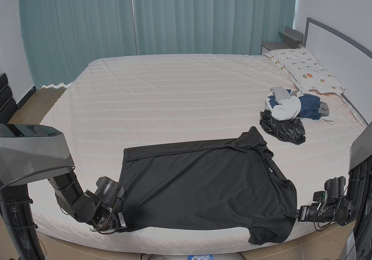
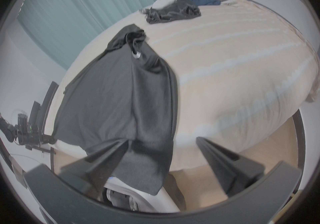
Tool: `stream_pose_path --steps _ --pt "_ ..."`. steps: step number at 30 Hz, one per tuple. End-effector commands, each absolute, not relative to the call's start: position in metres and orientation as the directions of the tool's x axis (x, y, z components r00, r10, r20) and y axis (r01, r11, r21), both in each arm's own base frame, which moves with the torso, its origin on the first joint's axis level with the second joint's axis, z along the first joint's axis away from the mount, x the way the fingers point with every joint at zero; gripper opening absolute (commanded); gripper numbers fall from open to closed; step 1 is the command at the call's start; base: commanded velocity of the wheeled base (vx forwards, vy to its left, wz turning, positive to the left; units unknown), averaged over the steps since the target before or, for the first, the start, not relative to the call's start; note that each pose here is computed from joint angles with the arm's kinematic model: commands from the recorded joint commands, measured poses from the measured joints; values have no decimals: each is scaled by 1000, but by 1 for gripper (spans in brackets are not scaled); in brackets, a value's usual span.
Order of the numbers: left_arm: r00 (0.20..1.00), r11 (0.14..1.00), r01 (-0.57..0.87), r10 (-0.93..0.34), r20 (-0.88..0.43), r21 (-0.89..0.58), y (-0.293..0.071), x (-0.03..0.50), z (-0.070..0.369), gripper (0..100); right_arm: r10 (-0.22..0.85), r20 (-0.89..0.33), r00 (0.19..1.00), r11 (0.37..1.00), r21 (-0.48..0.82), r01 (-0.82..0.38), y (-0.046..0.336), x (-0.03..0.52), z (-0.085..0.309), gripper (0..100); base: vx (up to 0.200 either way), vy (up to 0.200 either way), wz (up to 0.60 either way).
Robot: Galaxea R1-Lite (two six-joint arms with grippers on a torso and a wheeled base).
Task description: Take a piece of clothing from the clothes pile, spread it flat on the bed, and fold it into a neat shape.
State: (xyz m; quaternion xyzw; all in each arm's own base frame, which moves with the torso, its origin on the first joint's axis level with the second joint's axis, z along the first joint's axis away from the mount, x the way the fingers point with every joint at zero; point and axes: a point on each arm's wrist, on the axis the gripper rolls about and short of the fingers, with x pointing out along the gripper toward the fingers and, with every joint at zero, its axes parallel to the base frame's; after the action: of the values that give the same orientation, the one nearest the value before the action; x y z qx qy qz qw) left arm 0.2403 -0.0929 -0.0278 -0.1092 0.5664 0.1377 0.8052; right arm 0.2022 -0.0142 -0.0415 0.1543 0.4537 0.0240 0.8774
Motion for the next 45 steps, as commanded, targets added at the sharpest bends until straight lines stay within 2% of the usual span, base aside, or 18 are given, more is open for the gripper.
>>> stream_pose_path --steps 1,5,8,13,16,31,38,45 --pt "357 935 -349 80 -931 -54 -92 242 -17 100 168 -763 624 944 307 123 -18 201 -34 100 0 0 0" --pt "430 925 -353 24 -902 -144 -86 242 14 100 155 -668 728 919 368 142 -20 209 -17 100 0 0 0" --pt "435 921 -356 12 -900 -160 -82 239 26 100 148 -618 772 907 396 143 -21 214 -9 100 0 0 0" --pt "445 907 -332 -91 -891 -258 -81 239 46 100 138 -505 852 876 464 133 -22 228 8 100 0 0 0" --pt "440 907 -324 -108 -892 -269 -83 239 44 100 141 -495 857 868 478 133 -21 230 9 100 0 0 0" --pt "421 886 -328 -173 -890 -327 -87 241 44 100 150 -483 863 870 478 116 -19 248 0 100 0 -200 0" --pt "412 863 -371 -179 -893 -344 -90 254 37 100 172 -462 870 867 490 89 -9 278 -17 100 0 0 0" --pt "481 790 -444 -188 -856 -423 -86 269 47 100 195 -475 858 876 477 65 12 303 -26 100 0 0 0"
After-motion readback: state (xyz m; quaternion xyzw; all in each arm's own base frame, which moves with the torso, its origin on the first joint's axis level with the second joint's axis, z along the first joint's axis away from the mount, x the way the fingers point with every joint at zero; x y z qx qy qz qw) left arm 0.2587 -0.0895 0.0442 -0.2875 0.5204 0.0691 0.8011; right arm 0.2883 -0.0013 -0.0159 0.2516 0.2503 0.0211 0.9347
